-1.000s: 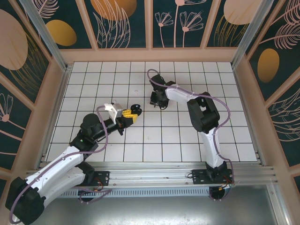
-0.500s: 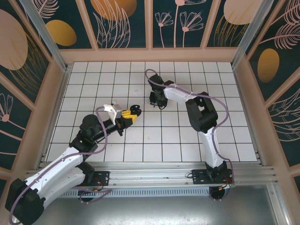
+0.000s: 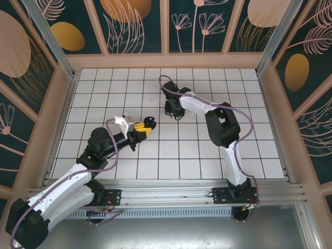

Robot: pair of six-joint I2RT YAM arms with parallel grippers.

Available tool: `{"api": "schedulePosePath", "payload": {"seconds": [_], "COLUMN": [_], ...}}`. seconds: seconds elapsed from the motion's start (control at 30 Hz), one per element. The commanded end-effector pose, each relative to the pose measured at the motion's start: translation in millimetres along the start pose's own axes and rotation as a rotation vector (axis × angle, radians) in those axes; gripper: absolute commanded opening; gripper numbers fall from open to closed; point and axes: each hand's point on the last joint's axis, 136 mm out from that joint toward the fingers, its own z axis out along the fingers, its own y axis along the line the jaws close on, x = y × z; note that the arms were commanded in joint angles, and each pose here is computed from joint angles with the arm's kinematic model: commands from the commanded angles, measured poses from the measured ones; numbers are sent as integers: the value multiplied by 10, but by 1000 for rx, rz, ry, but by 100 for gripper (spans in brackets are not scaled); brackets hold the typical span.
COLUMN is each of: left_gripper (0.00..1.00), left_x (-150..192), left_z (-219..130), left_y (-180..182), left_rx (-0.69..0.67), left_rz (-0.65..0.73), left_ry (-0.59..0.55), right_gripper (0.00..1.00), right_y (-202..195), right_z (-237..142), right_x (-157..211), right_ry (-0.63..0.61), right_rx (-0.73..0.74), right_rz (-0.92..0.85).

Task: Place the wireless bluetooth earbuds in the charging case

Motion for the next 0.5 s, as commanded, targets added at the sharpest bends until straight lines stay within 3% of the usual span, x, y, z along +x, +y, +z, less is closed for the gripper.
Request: {"api": "schedulePosePath", "payload": {"seconds": [0.0, 0.47], "left_gripper": [0, 0], "left_x": [-40, -147], "left_z": [3, 342], "left_y": [-5, 121], "left_rx": [12, 22], "left_rz": [-9, -58], "left_ry": [-27, -7], "right_gripper": [18, 17], "right_y": [33, -14], "right_z": [-522, -1859], "right_x": [-179, -310], "right_ry": [-96, -381], "right_rx": [14, 3], "right_rz": [-25, -34]}}
